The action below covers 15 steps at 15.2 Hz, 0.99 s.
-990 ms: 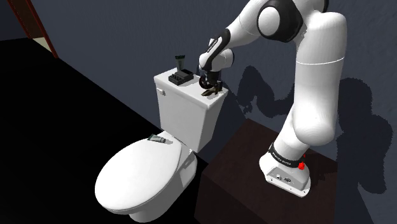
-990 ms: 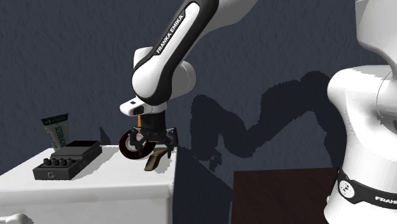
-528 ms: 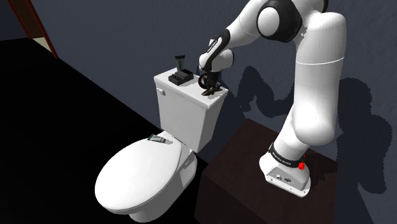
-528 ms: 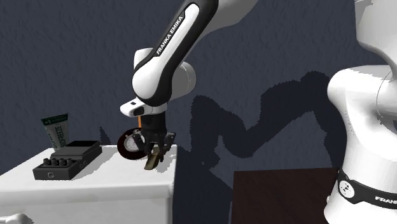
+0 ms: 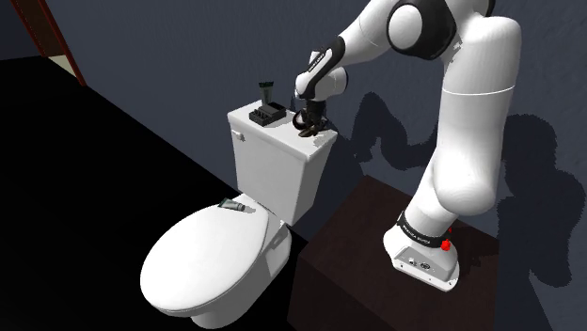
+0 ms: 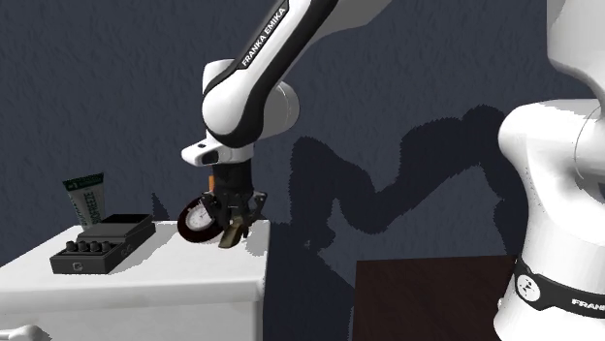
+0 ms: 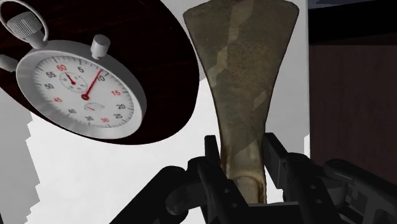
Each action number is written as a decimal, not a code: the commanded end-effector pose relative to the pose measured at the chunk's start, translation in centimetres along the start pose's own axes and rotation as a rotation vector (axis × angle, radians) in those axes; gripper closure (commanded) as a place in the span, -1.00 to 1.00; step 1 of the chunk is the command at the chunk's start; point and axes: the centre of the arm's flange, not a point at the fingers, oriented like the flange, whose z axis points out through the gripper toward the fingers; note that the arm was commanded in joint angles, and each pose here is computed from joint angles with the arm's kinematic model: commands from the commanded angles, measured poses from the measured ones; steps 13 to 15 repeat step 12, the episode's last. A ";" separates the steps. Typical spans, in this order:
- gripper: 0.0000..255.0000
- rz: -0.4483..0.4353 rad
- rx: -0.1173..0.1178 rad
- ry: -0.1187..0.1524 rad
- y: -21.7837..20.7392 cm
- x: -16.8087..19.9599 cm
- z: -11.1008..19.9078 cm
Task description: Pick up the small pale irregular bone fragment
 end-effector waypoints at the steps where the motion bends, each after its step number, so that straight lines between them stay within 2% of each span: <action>1: 1.00 0.000 0.000 0.000 0.0 0.0 -1.0; 10: 1.00 0.000 0.000 0.000 0.1 -0.3 -5.7; 15: 1.00 0.000 0.000 0.000 0.1 -0.3 -5.8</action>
